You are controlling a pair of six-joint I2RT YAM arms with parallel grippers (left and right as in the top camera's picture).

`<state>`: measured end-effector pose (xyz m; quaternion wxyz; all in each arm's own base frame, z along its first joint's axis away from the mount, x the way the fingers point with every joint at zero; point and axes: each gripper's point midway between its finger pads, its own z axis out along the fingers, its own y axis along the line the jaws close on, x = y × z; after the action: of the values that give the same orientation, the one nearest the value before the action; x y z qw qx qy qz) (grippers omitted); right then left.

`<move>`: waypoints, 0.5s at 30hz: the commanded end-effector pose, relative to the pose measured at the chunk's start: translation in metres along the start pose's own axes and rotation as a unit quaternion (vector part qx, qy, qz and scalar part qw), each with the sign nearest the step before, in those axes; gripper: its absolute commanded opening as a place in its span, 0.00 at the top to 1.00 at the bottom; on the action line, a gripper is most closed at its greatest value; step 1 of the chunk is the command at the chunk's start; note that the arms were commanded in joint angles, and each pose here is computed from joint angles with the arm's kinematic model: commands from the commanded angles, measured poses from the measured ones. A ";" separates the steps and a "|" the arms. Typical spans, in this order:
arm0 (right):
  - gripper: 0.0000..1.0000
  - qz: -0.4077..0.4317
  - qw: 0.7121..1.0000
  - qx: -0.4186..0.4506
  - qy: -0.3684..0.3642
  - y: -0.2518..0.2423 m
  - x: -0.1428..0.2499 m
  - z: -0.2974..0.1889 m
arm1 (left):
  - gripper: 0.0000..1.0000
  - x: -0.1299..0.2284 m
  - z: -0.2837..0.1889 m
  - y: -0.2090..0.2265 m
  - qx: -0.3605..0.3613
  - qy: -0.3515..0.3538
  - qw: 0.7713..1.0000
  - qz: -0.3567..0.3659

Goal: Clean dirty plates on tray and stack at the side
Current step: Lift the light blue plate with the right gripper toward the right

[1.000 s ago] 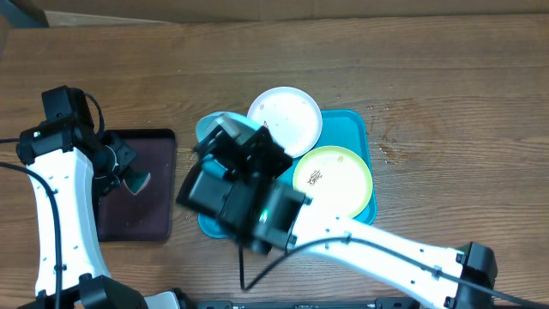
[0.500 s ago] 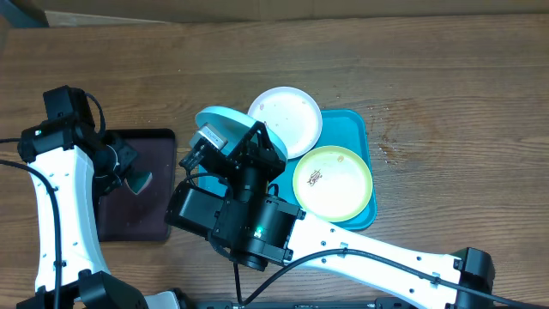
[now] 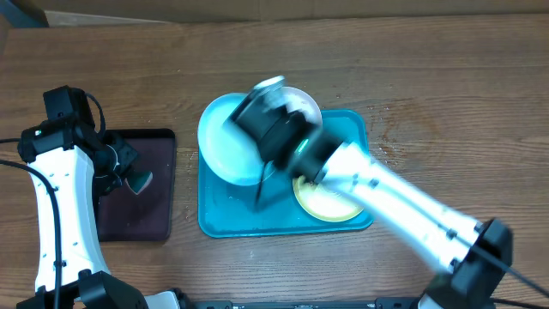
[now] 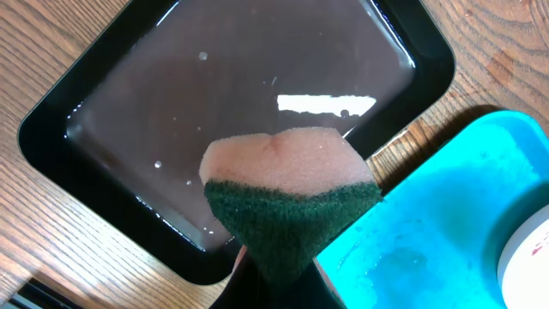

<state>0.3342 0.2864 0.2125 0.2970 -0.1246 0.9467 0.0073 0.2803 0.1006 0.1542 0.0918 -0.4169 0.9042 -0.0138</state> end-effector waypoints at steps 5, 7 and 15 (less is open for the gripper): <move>0.96 0.158 0.927 -0.300 0.159 0.014 -0.003 -0.013 | 0.96 -0.001 0.001 -0.001 0.006 0.003 1.000 0.006; 0.96 0.158 0.919 -0.322 0.164 0.004 -0.006 -0.015 | 0.96 -0.001 0.001 -0.001 0.006 0.002 1.000 0.006; 0.96 0.224 0.929 -0.242 0.167 -0.071 -0.005 0.013 | 0.96 -0.002 0.001 -0.001 0.006 0.001 1.000 0.006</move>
<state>0.3544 0.2398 0.2064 0.0775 0.0077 0.9551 0.2857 0.2811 0.1002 0.1543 0.0928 -0.4167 0.9042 -0.0156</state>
